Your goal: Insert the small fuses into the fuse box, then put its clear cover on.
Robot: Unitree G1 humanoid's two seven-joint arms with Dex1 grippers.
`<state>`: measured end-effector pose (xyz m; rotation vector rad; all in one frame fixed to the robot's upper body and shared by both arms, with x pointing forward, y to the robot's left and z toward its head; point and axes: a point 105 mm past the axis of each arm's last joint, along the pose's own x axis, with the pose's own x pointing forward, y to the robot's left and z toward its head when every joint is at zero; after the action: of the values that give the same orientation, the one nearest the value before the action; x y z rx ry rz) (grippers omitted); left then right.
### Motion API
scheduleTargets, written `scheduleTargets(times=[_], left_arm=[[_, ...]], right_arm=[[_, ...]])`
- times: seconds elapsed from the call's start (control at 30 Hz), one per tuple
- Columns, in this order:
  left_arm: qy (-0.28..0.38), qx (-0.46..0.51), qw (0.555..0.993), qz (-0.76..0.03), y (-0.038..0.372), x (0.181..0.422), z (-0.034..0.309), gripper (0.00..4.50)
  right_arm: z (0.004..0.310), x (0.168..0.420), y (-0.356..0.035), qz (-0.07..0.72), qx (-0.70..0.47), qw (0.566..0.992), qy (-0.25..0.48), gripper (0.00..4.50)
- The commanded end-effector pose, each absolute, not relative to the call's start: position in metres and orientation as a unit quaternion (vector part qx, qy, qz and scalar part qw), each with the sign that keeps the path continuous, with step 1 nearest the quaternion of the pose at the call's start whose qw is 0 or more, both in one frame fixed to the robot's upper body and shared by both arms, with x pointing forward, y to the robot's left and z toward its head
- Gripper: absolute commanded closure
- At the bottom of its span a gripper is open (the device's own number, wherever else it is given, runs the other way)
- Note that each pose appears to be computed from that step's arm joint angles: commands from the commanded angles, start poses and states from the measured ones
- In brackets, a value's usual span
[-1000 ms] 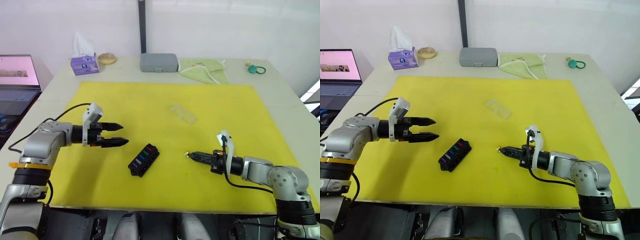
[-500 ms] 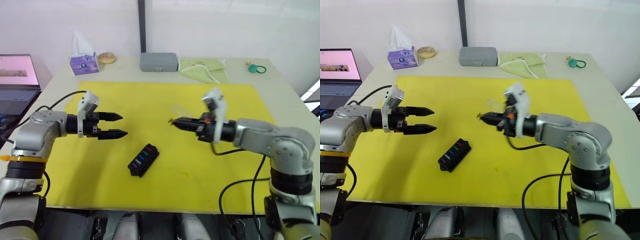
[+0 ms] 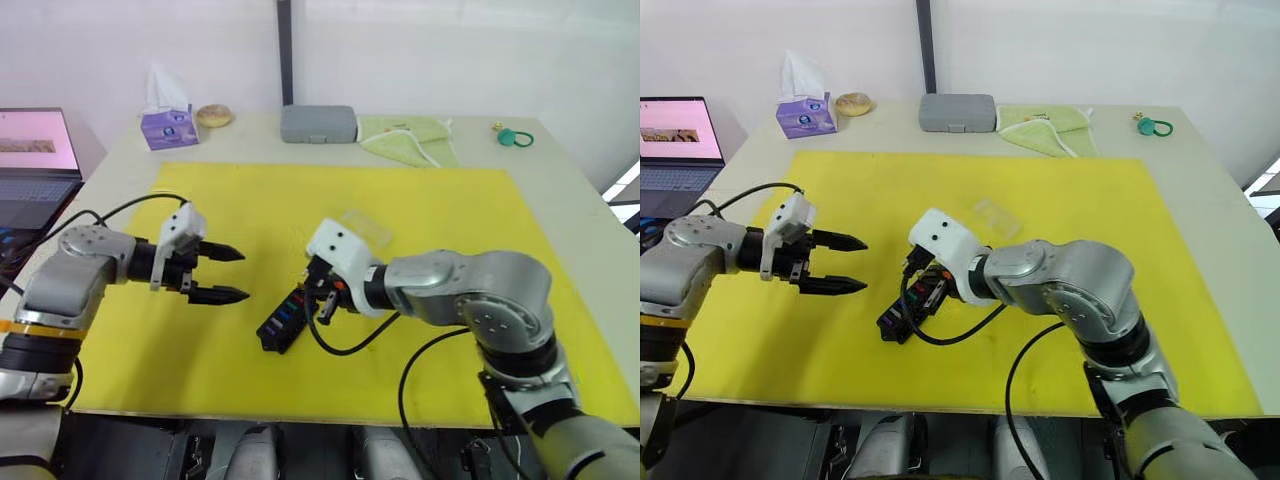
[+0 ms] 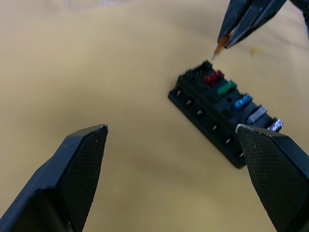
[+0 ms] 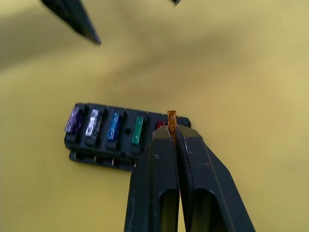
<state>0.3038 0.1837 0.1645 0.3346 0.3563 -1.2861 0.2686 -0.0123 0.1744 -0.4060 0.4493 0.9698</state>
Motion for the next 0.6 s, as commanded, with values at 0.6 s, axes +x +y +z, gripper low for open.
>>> scheduleTargets(times=[0.6], left_arm=[[0.151, 0.166, 0.779, -0.586, 0.183, 0.308, 0.170, 0.00]], right_arm=[[0.166, 0.267, -0.013, 0.428, -0.135, 0.865, 0.226, 4.49]])
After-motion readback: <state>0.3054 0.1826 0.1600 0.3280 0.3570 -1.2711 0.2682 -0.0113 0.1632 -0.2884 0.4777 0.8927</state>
